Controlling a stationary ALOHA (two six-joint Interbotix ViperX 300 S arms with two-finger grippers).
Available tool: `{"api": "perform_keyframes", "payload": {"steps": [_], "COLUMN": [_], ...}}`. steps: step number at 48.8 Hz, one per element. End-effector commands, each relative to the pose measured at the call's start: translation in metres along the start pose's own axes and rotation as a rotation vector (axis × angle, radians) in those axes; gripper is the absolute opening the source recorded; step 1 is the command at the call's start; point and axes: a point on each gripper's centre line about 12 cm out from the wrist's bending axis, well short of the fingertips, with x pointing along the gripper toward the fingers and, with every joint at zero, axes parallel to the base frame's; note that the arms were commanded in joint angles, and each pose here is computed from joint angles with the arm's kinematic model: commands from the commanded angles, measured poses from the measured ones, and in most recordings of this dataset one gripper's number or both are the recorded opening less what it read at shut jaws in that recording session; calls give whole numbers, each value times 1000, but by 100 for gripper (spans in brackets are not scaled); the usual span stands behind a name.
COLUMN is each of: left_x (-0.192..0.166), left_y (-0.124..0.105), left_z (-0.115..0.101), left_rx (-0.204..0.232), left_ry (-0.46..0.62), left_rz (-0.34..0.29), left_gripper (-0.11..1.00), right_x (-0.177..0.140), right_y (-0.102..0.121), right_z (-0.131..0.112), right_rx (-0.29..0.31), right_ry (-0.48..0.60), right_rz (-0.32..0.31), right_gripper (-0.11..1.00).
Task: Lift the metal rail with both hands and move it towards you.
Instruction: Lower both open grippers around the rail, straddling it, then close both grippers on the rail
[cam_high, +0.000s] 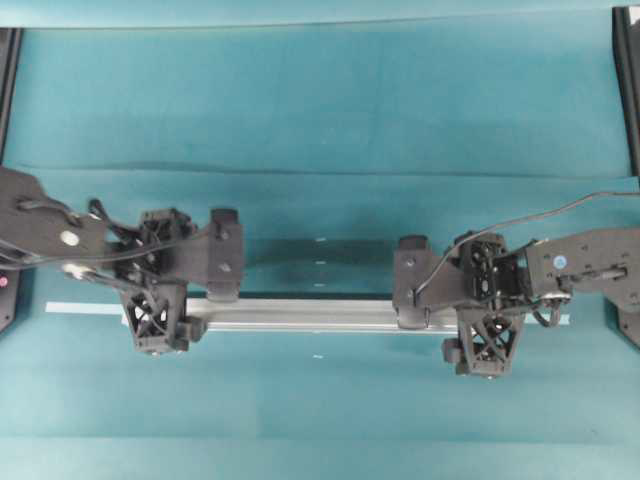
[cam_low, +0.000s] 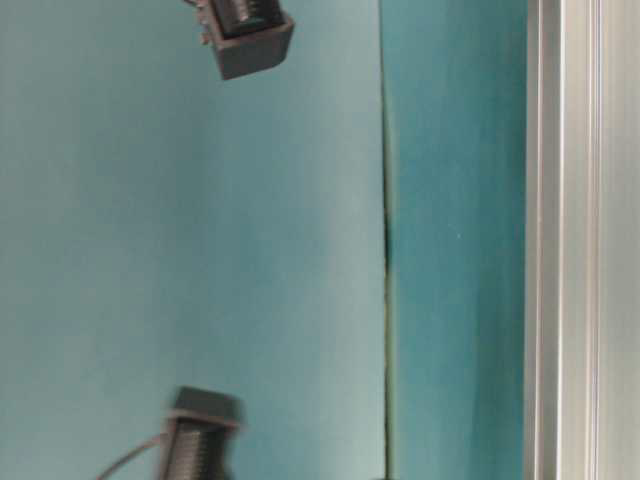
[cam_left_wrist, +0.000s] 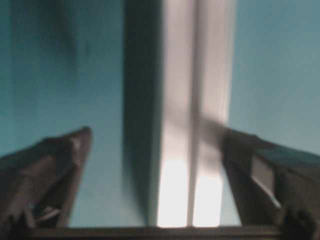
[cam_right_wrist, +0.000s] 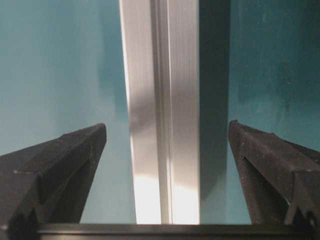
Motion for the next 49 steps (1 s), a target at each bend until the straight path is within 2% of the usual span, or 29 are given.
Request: {"api": "perform_keyframes", "payload": {"steps": [1, 7, 49], "left_x": [-4, -4, 26], "left_y": [-5, -13, -13], "left_z": [5, 4, -9], "left_rx": [17, 39, 40], "left_ry": [-26, -23, 9], "left_rz": [-8, -19, -17], "left_gripper": [99, 99, 99], "right_x": [2, 2, 22], "right_y": [1, 0, -3], "right_z": [1, 2, 2], "right_rx": [0, 0, 10], "right_ry": [-4, -5, -9], "right_rz": [1, 0, -5], "right_gripper": [100, 100, 100]}}
